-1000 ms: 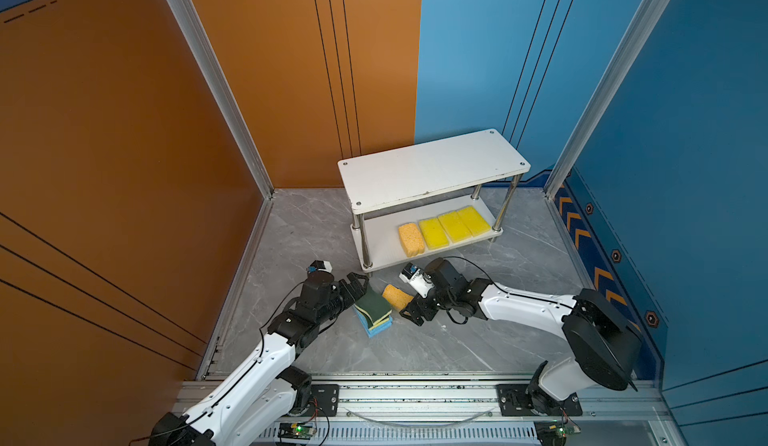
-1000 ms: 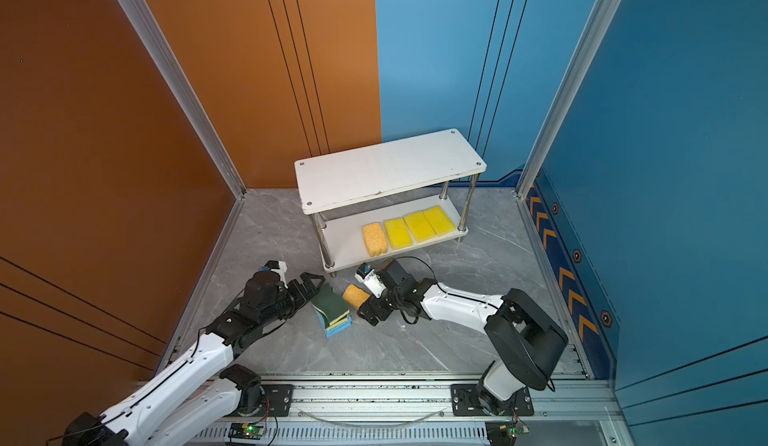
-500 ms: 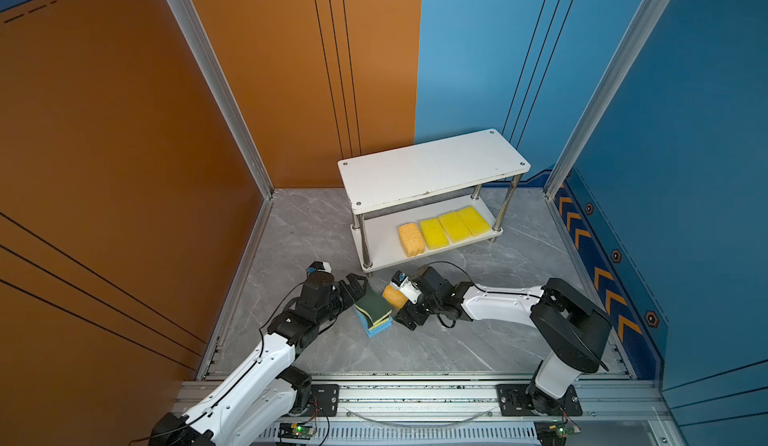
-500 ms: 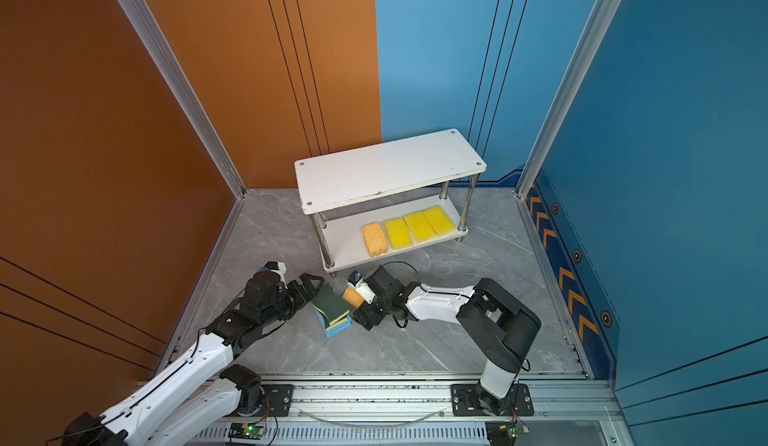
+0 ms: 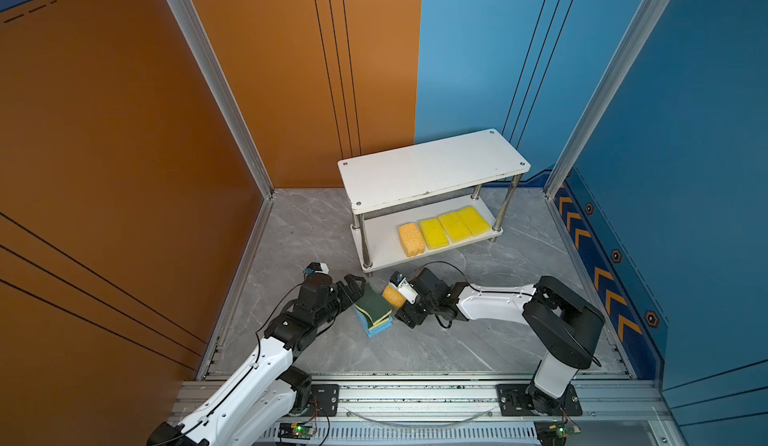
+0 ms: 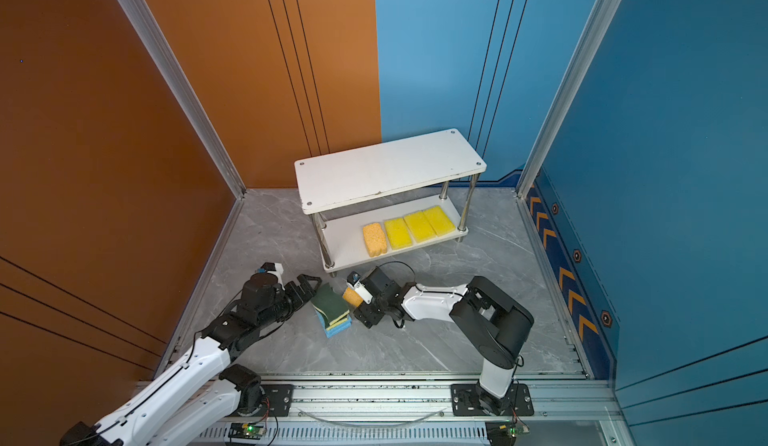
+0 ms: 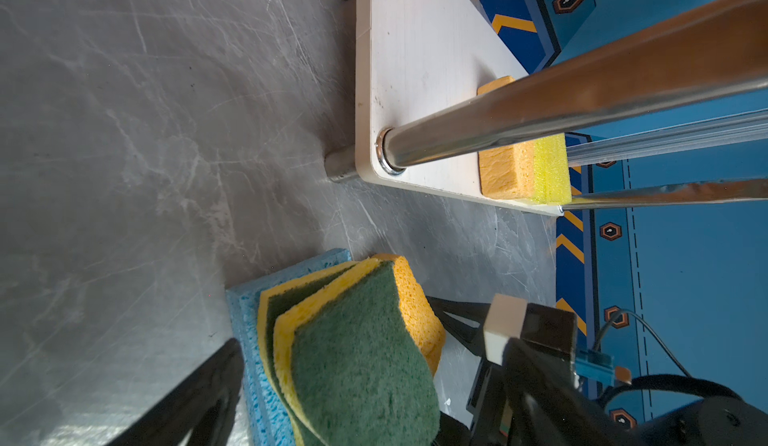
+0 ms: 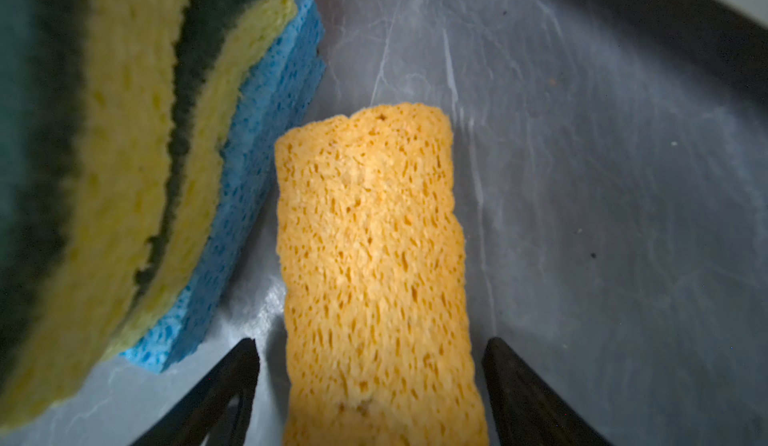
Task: Place and organize the cleaning sponges onto the shelf
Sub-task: 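Lower the open right gripper over the second orange cellulose sponge, then close the right gripper on the orange cellulose sponge and lift it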
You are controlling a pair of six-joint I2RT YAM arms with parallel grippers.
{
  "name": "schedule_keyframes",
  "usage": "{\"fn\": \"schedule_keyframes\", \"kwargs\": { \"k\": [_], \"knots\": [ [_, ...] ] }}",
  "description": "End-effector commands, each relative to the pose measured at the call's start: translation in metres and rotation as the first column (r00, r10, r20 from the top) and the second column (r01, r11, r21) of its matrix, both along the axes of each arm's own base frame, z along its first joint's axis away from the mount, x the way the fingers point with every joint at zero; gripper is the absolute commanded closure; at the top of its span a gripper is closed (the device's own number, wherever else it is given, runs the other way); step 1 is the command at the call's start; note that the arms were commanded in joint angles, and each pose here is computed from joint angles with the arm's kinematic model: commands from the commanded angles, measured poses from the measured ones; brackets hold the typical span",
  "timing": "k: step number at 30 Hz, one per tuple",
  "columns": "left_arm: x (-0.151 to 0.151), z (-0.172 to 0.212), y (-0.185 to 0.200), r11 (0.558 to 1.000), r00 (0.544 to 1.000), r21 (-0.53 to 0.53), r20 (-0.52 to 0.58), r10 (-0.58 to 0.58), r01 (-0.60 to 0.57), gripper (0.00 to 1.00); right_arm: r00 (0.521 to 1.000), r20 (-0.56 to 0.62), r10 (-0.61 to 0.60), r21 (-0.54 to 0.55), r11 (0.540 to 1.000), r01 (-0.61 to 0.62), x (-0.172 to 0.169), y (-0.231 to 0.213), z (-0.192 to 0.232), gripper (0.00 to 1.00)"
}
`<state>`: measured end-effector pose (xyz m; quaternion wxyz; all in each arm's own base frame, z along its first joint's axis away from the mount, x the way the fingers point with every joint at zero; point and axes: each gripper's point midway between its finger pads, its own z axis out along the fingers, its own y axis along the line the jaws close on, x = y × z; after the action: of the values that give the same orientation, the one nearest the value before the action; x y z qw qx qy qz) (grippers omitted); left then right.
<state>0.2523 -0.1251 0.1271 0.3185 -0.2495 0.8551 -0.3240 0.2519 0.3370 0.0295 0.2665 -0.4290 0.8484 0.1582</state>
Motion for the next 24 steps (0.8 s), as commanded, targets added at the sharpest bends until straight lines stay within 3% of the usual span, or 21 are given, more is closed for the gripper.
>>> {"fn": "schedule_keyframes", "kwargs": {
  "k": [1, 13, 24],
  "knots": [
    [-0.004, -0.009, 0.006, 1.0, 1.0, 0.016, -0.016, 0.011, -0.011, 0.02, 0.999, 0.039, -0.008, -0.001, 1.0, 0.008, 0.012, 0.008, 0.007, 0.21],
    [0.003, -0.006, 0.008, 1.0, 1.0, -0.012, 0.004, 0.02, -0.02, 0.03, 0.999, 0.025, -0.04, -0.016, 0.999, 0.04, 0.017, 0.004, 0.007, 0.35],
    [0.002, -0.01, 0.01, 1.0, 1.0, -0.011, -0.005, 0.029, -0.029, 0.02, 0.999, 0.007, -0.042, -0.038, 0.998, 0.042, 0.016, 0.0, -0.002, 0.38]
  ]
}}
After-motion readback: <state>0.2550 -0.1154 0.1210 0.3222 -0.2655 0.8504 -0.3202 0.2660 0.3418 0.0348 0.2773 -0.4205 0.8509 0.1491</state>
